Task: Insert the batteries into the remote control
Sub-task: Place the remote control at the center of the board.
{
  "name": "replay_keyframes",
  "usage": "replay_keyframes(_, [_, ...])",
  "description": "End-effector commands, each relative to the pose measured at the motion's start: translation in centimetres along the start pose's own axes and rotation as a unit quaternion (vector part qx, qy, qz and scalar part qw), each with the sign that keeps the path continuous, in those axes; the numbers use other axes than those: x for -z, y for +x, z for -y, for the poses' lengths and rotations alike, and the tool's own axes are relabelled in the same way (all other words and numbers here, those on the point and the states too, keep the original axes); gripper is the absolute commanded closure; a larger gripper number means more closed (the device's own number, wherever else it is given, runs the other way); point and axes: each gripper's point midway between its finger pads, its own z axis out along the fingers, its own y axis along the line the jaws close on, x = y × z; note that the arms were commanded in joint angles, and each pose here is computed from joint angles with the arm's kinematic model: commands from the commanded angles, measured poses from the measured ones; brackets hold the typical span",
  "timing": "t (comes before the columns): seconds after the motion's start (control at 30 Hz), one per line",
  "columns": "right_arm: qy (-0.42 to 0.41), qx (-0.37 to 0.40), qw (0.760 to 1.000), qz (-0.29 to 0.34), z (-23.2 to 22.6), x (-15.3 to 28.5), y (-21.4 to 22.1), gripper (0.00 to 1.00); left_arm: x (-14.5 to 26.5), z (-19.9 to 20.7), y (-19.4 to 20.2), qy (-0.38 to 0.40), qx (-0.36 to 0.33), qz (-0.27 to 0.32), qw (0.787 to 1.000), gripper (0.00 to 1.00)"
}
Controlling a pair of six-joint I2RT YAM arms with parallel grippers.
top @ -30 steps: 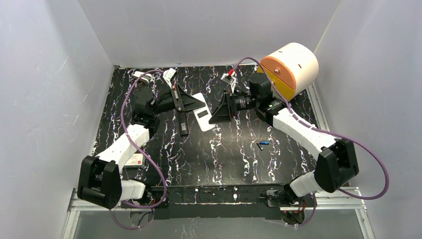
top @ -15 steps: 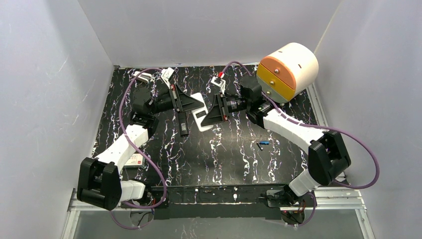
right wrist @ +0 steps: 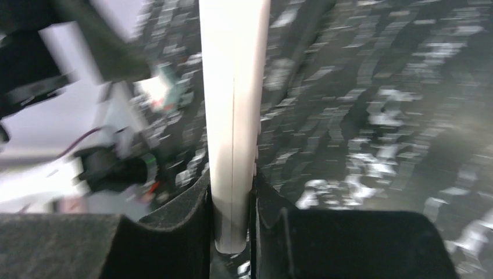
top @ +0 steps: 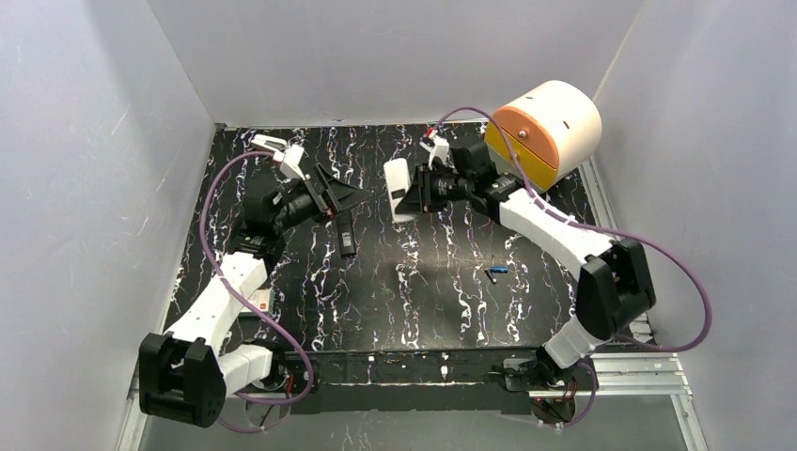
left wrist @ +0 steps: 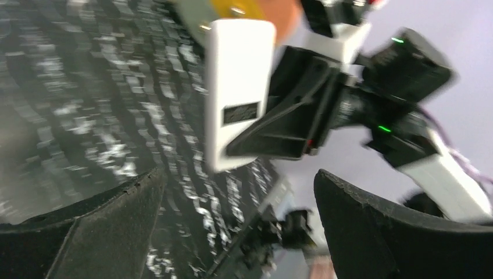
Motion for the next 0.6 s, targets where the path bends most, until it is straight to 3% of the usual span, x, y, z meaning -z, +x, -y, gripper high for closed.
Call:
replay_keyframes(0.0, [0.353, 0.055, 0.933, -0.041, 13.3, 2.9, -0.1, 0.99, 3.6, -9.3, 1.4, -0.246, -0.009, 0.007, 0.969, 0.01])
replay_keyframes(0.07, [0.474, 0.079, 0.875, -0.057, 17.5, 4.7, -0.4, 0.99, 5.3, -11.7, 1.8, -0.322, -0.017, -0.008, 0.946, 0.01])
replay_keyframes(0.17, [0.58, 0.114, 0.803, -0.076, 21.4, 6.0, -0.9, 0.99, 7.7, -14.4, 2.4, -0.41, -0.018, -0.02, 0.912, 0.02])
replay_keyframes(0.3, [0.666, 0.136, 0.725, -0.113, 24.7, 7.2, -1.3, 0.99, 8.1, -15.8, 2.7, -0.44, -0.014, -0.034, 0.897, 0.01])
replay_keyframes(0.4, [0.695, 0.148, 0.691, -0.133, 26.4, 7.3, -0.8, 0.99, 7.8, -17.2, 3.2, -0.458, 0.002, -0.055, 0.887, 0.01])
replay_keyframes(0.57, [0.694, 0.168, 0.677, -0.179, 28.0, 6.3, 1.3, 0.96, 7.6, -19.2, 3.8, -0.491, 0.019, -0.081, 0.867, 0.02])
